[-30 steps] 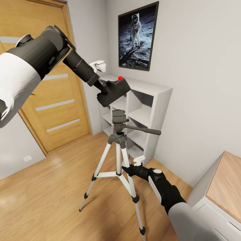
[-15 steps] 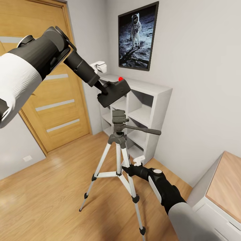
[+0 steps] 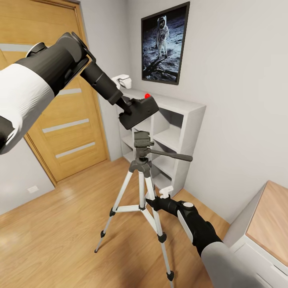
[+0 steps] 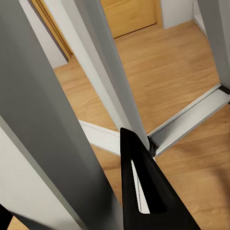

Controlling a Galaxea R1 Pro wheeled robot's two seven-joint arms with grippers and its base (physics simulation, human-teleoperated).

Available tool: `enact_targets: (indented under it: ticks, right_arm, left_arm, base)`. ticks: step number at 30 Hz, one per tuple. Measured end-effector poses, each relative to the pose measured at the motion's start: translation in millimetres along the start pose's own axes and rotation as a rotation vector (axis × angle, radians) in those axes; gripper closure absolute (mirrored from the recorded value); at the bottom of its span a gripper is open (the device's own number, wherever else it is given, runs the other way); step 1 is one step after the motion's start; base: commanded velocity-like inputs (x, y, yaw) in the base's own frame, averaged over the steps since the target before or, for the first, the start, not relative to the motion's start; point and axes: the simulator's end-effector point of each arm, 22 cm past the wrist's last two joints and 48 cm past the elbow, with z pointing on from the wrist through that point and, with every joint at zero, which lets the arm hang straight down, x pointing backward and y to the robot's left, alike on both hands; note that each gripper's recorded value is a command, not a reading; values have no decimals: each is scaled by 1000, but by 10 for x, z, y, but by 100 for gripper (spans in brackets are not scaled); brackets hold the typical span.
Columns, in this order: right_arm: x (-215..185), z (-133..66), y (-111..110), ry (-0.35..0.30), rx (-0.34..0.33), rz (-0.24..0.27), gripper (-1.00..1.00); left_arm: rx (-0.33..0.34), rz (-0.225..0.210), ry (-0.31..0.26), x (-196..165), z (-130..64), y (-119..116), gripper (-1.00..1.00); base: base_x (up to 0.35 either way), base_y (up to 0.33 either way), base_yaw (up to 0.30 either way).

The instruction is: Attach the digital camera to the camera tripod in the bedroom.

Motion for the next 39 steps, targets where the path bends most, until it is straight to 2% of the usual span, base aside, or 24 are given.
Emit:
enact_targets:
  ticks: [13, 16, 19, 24, 39]
  right_arm:
    - [0, -1, -1, 0, 0, 0, 100]
    - [1, -1, -1, 0, 0, 1, 100]
    - [1, -1, -1, 0, 0, 1, 100]
    - [-1, 1, -1, 0, 1, 0, 100]
    - [-2, 1, 0, 1, 1, 1, 100]
  left_arm:
    - [2, 0, 0, 7, -4, 1, 100]
    - [-6, -1, 19, 55, 14, 21, 100]
    - [-30, -1, 80, 197, 71, 76, 100]
    - [-41, -1, 110, 270, 92, 103, 100]
    - [-4, -4, 74, 189, 99, 20, 100]
  base:
    - [0, 0, 0]
    - [0, 0, 0]
    - [0, 0, 0]
    - [0, 0, 0]
    - [0, 0, 0]
